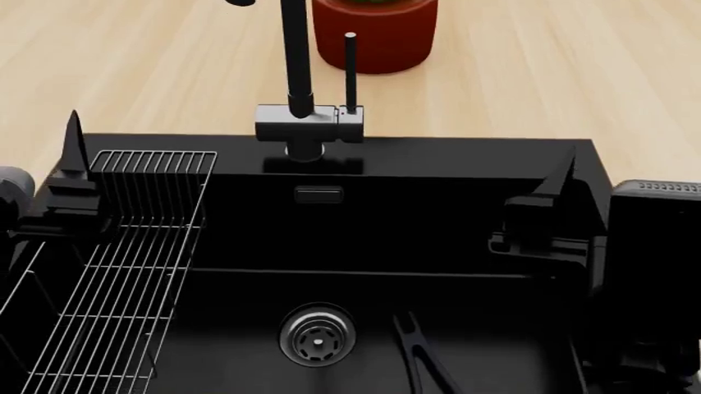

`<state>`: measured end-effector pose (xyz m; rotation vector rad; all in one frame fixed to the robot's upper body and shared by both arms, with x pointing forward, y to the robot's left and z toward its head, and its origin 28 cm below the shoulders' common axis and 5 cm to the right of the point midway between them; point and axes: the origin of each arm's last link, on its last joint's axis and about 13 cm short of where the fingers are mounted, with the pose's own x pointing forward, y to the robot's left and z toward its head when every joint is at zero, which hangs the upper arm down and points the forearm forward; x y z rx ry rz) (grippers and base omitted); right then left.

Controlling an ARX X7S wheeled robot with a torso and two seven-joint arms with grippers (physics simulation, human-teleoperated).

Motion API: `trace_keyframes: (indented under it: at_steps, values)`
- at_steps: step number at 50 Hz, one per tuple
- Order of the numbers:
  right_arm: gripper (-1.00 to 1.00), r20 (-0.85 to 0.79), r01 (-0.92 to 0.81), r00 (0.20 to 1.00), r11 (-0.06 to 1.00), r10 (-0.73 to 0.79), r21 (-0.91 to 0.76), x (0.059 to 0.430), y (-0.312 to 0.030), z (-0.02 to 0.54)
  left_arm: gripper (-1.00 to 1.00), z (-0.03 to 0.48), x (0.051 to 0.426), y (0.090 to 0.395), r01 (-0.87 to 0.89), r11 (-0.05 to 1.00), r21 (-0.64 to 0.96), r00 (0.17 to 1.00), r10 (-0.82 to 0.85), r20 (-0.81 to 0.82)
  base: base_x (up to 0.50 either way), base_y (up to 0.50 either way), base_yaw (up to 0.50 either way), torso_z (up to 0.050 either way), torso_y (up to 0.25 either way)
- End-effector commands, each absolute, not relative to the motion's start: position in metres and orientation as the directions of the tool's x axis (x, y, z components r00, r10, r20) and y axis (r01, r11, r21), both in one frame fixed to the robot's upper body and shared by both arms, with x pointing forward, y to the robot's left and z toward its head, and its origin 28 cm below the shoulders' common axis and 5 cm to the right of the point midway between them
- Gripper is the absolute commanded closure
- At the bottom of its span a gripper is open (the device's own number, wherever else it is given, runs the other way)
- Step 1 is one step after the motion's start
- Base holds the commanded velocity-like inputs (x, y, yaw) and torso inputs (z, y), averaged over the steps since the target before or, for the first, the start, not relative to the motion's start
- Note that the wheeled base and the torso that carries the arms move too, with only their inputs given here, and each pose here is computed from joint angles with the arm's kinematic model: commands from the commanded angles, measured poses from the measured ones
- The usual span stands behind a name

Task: Turn the sink spout to the right.

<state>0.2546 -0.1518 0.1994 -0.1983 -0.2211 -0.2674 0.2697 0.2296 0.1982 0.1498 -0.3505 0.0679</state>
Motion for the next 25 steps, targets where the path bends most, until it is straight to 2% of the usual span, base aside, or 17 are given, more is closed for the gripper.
trace_keyframes:
  at_steps: [1,25]
  values:
    - [-1.00,0.279,0.305,0.927,0.937,-0.251,-0.170,0.260,-0.142,0.228,-1.00,0.196,0.271,0.230,-0.096,0.986,0.135,0.939,0.045,0.341,0.00,0.00,0.00,0.000,0.000]
    - [-1.00,0.322,0.185,0.939,0.965,-0.119,-0.183,0.272,-0.112,0.256,-1.00,0.196,0.271,0.230,-0.104,0.987,0.122,0.946,0.060,0.319,0.00,0.00,0.00,0.000,0.000]
